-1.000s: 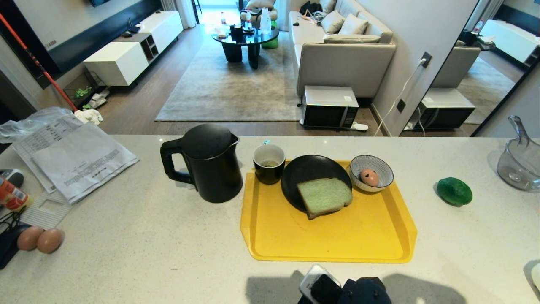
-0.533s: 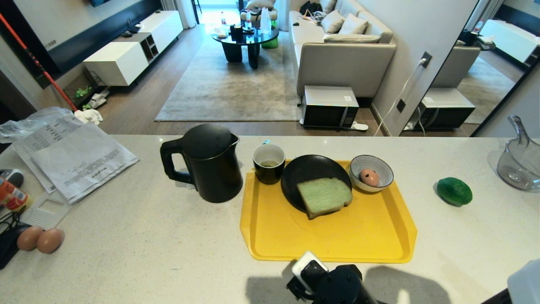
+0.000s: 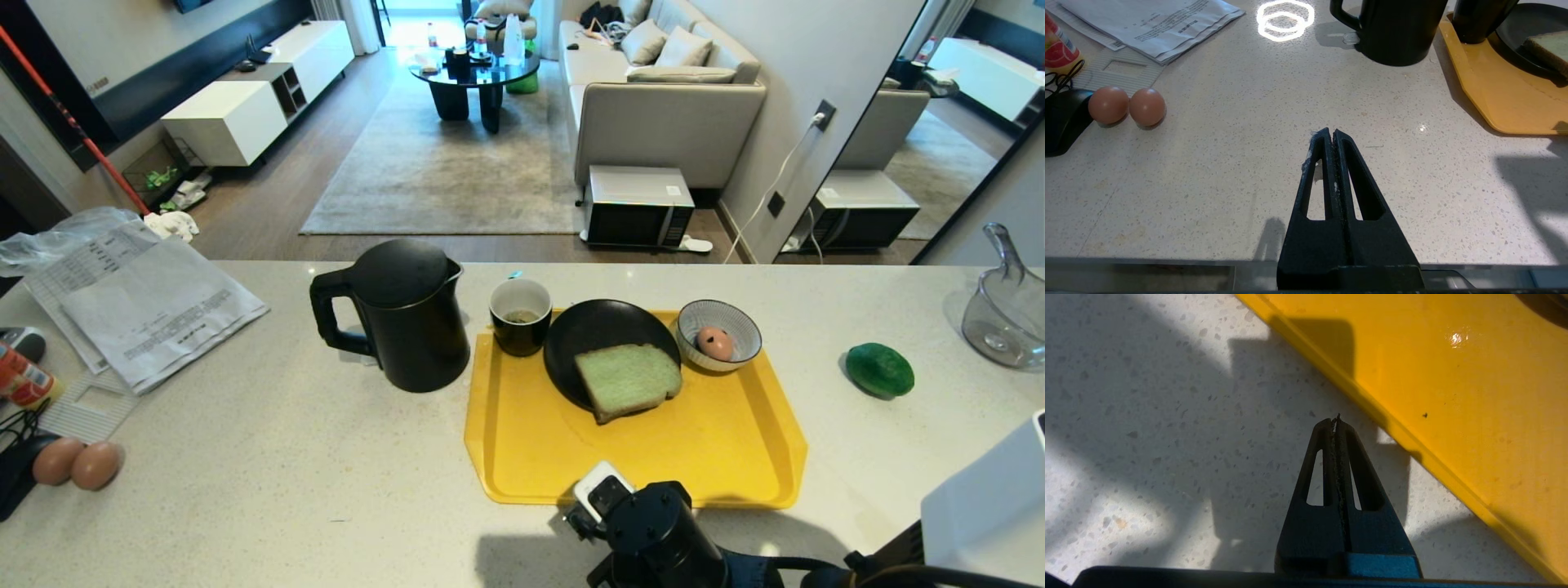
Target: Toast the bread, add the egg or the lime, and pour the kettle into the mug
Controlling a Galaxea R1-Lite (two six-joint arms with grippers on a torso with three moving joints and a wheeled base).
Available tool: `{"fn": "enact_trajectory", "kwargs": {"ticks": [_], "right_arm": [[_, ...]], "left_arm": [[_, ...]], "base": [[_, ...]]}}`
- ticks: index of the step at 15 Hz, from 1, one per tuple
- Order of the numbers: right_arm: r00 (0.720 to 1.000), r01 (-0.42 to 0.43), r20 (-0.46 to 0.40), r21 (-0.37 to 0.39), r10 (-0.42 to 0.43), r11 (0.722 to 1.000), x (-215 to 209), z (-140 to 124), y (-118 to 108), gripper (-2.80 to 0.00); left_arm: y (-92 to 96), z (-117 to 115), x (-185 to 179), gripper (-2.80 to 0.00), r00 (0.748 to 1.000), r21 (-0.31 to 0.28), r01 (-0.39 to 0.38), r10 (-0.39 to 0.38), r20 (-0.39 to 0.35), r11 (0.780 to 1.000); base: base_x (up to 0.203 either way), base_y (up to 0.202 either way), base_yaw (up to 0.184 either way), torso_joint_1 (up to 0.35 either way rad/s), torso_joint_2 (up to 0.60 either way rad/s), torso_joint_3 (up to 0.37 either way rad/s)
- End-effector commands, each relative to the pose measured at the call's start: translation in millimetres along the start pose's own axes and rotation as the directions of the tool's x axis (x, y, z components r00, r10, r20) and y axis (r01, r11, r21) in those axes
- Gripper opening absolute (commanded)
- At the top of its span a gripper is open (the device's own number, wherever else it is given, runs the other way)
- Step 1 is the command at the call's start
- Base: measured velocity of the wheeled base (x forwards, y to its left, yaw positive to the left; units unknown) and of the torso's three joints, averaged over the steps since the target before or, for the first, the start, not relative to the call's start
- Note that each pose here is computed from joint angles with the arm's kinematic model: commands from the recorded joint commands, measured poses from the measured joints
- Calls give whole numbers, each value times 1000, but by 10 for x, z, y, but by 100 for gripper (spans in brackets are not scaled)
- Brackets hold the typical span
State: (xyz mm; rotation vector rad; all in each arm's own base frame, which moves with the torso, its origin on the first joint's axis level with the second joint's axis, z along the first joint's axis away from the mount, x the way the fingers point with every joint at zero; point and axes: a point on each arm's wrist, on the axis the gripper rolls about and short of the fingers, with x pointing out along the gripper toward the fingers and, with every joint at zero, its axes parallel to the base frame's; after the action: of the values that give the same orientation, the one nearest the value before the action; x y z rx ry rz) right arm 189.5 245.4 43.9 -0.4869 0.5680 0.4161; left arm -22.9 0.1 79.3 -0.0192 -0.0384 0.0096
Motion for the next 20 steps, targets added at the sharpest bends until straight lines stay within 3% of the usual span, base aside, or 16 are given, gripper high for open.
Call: {"fn": "enact_trajectory", "kwargs": {"ticks": [1,8,14,20], "right_arm": [[1000,7,5,6,-7,1000,21,19,-12,-280],[1000,9,-22,-3,-9,1000,115,-33,27,-280],[998,45,-32,26,-44,999,213,-8,-105,-280],[998,50,-33,32,-49,998,293,15,-97,-280]], "left_arm": [[1,-38,8,-280,1000,-1,-1,1,-11,1000],[1,-38,8,-280,1000,-1,-1,1,-11,1000],[1,-38,8,-280,1000,-1,-1,1,-11,1000],[1,-38,8,-280,1000,-1,-1,1,-11,1000]], "base": [[0,0,0,0,0,0],[0,0,0,0,0,0],[0,0,0,0,0,0],[0,0,0,0,0,0]]}}
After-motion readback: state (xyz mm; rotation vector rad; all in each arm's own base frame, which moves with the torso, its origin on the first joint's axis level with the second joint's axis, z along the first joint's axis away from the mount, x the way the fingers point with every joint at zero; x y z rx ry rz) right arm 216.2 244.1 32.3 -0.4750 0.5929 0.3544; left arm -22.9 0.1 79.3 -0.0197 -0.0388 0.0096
